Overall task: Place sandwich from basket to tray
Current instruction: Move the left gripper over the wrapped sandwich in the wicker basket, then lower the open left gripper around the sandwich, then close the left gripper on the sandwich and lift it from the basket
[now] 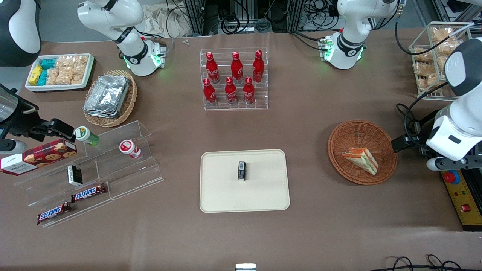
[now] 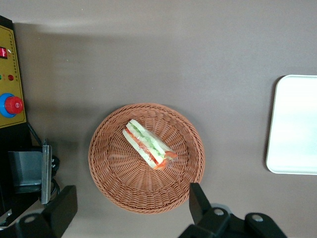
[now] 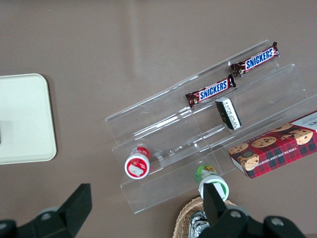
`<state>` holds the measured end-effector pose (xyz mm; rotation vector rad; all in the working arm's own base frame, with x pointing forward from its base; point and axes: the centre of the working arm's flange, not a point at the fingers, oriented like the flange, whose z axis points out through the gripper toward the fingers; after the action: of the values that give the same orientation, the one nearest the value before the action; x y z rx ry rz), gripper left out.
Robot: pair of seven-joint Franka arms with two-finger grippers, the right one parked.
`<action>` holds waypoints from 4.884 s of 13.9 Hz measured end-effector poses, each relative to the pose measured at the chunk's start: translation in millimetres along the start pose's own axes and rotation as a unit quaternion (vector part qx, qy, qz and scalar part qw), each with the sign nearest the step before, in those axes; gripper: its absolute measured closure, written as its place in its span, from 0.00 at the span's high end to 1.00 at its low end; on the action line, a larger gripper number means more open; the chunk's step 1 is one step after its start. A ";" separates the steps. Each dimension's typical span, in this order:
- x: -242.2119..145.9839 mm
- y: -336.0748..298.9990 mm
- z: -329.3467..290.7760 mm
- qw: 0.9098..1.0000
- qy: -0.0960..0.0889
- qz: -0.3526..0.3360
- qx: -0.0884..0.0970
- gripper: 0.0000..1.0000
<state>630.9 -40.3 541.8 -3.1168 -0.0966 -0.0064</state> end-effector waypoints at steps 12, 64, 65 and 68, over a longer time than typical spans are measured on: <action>2.6 0.7 17.3 0.999 -0.016 -0.029 0.002 1.00; -59.2 -7.8 304.7 0.888 -0.031 -0.459 -0.017 0.77; -58.7 -8.0 303.9 0.892 -0.029 -0.451 -0.018 0.64; -58.2 -8.3 302.1 0.897 -0.027 -0.441 -0.020 0.37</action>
<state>573.3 -28.5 239.7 -2.7932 -1.4836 0.0605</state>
